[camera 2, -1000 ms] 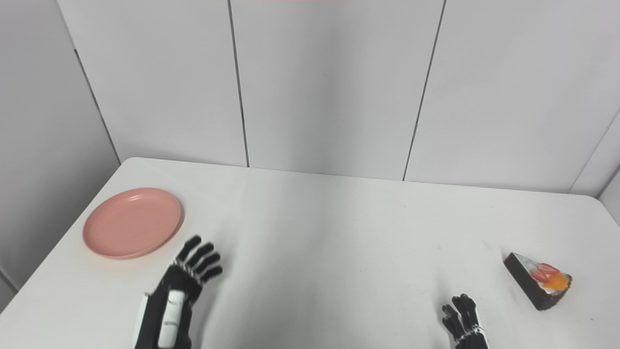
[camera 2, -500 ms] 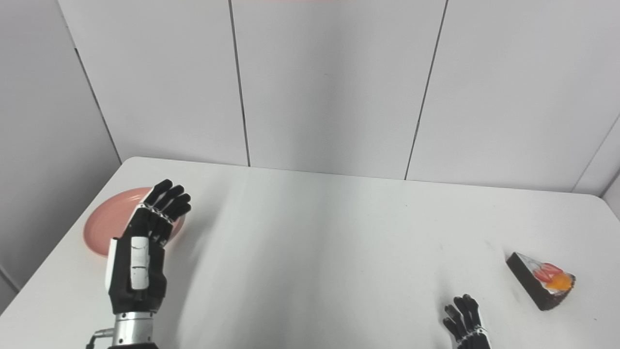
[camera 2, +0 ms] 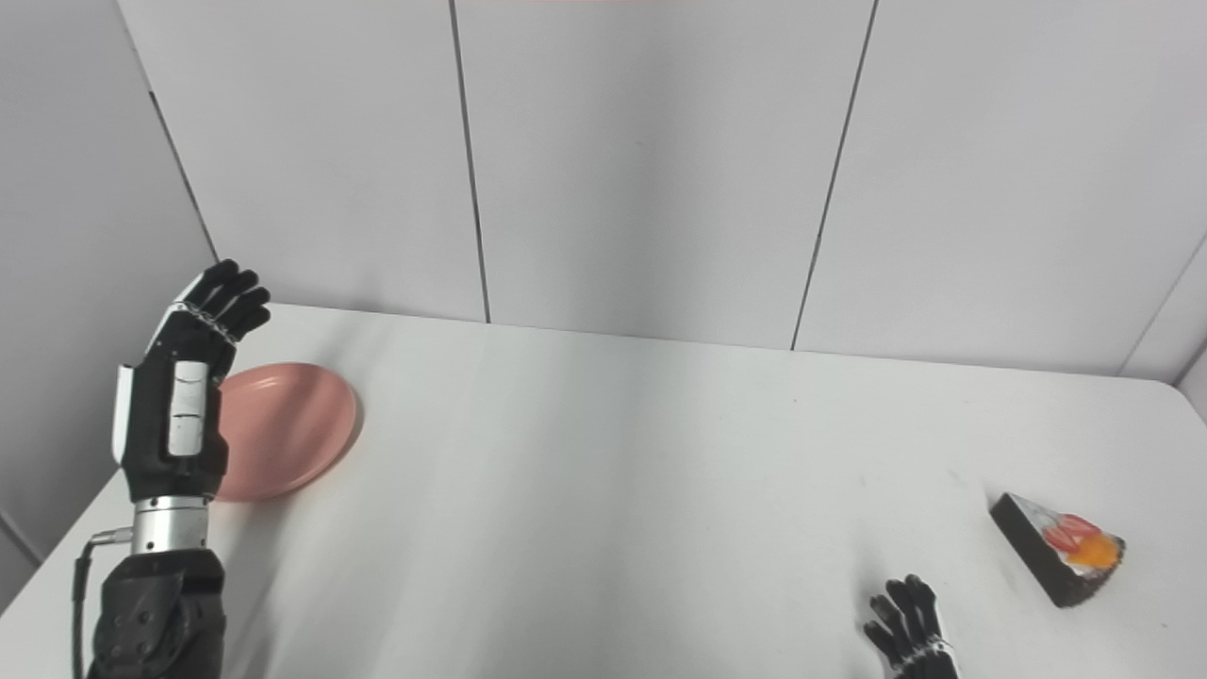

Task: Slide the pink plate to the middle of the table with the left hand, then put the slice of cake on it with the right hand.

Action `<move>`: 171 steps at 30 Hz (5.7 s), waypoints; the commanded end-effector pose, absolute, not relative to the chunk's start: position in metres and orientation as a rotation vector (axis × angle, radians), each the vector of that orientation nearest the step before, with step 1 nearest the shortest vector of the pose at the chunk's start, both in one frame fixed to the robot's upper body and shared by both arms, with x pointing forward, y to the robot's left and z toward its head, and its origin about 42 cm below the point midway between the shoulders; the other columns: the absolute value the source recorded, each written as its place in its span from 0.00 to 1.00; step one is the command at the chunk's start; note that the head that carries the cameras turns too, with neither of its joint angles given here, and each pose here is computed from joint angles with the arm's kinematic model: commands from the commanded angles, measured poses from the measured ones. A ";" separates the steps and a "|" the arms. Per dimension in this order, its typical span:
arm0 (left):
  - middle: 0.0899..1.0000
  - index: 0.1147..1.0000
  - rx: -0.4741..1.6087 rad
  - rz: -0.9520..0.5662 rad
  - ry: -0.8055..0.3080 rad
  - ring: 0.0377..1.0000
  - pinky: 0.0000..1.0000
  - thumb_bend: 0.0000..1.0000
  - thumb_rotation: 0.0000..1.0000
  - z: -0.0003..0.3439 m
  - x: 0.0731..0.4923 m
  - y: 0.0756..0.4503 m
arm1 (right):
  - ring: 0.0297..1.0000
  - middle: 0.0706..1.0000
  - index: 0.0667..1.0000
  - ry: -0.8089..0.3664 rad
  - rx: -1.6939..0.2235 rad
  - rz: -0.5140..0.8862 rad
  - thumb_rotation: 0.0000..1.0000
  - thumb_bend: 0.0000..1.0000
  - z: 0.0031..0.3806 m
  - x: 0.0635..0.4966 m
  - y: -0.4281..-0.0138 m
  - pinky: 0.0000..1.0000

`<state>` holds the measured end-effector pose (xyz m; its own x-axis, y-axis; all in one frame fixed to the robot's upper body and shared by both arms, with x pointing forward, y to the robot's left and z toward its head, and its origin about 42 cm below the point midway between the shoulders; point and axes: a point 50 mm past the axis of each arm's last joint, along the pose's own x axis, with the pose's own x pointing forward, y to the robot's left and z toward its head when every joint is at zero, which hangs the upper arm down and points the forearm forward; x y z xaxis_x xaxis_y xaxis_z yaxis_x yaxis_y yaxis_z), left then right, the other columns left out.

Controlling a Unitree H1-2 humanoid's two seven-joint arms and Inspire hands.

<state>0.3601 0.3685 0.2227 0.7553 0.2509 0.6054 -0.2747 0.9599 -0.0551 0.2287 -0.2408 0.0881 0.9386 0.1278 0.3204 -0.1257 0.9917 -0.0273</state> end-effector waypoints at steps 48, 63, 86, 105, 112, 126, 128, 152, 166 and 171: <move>0.82 0.81 0.066 0.553 -0.272 0.78 0.75 0.74 0.78 0.192 0.420 0.519 | 0.91 0.94 0.96 -0.216 0.007 0.148 1.00 0.88 0.071 0.229 -0.234 0.89; 0.84 0.82 -0.122 0.496 -0.225 0.81 0.66 0.82 0.79 0.168 0.431 0.503 | 0.90 0.94 0.95 -0.220 -0.002 0.155 1.00 0.89 0.076 0.227 -0.230 0.86; 0.84 0.86 -0.130 0.293 -0.238 0.80 0.76 0.84 0.77 0.160 0.437 0.474 | 0.89 0.93 0.95 -0.222 -0.002 0.177 1.00 0.87 0.077 0.227 -0.224 0.85; 0.84 0.85 -0.143 0.237 -0.245 0.79 0.70 0.84 0.77 0.154 0.441 0.432 | 0.89 0.94 0.94 -0.220 -0.002 0.183 1.00 0.86 0.078 0.225 -0.221 0.85; 0.85 0.90 -0.172 0.244 -0.244 0.81 0.74 0.83 0.78 0.153 0.442 0.403 | 0.89 0.94 0.94 -0.219 -0.002 0.186 1.00 0.86 0.078 0.221 -0.220 0.85; 0.89 0.92 -0.176 0.153 -0.207 0.84 0.81 0.79 0.79 0.149 0.434 0.355 | 0.89 0.93 0.94 -0.223 -0.004 0.201 0.98 0.86 0.083 0.220 -0.214 0.83; 0.89 0.92 -0.197 0.140 -0.195 0.84 0.81 0.76 0.80 0.150 0.431 0.348 | 0.89 0.94 0.94 -0.224 -0.007 0.202 0.98 0.86 0.084 0.220 -0.214 0.83; 0.90 0.91 -0.276 -0.029 -0.217 0.88 0.81 0.93 0.77 0.152 0.431 0.281 | 0.88 0.93 0.94 -0.247 -0.047 0.216 0.96 0.78 0.095 0.216 -0.173 0.80; 0.89 0.88 -0.347 -0.088 -0.223 0.89 0.91 0.89 0.76 0.144 0.402 0.223 | 0.87 0.93 0.95 -0.257 -0.046 0.218 1.00 0.78 0.109 0.219 -0.147 0.79; 0.89 0.87 -0.317 -0.133 -0.226 0.88 0.88 0.90 0.74 0.144 0.396 0.212 | 0.88 0.94 0.95 -0.259 -0.054 0.219 1.00 0.77 0.113 0.218 -0.139 0.80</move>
